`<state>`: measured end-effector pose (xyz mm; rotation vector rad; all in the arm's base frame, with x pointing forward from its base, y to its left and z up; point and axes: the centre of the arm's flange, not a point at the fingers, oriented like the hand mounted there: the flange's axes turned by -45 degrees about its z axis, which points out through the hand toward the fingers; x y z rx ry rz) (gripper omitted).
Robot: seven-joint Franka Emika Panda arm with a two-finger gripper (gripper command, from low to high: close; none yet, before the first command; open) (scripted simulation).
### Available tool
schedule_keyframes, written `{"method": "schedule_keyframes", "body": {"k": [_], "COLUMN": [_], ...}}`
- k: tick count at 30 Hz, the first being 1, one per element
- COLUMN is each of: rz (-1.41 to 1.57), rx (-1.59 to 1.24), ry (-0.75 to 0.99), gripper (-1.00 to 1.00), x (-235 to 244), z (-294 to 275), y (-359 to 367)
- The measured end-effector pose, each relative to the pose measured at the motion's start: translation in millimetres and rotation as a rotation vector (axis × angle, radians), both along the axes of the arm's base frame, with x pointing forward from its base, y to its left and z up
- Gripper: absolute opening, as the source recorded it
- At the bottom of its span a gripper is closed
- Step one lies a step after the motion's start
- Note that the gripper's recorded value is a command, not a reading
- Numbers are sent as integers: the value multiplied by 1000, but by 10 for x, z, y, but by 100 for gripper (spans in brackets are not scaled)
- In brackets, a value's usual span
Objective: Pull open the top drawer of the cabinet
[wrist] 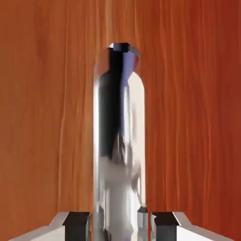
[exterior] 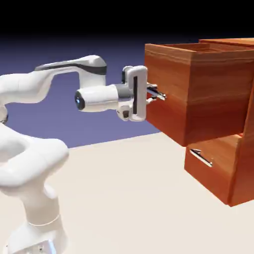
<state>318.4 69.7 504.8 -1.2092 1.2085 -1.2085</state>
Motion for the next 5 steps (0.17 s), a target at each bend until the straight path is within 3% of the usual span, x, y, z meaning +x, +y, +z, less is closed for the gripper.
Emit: {"method": "schedule_keyframes", "body": {"k": [5], "rz": [-1], "rx": [-2], "ry": [1], "gripper": [100], "x": [-266], "z": [5], "y": [13]}}
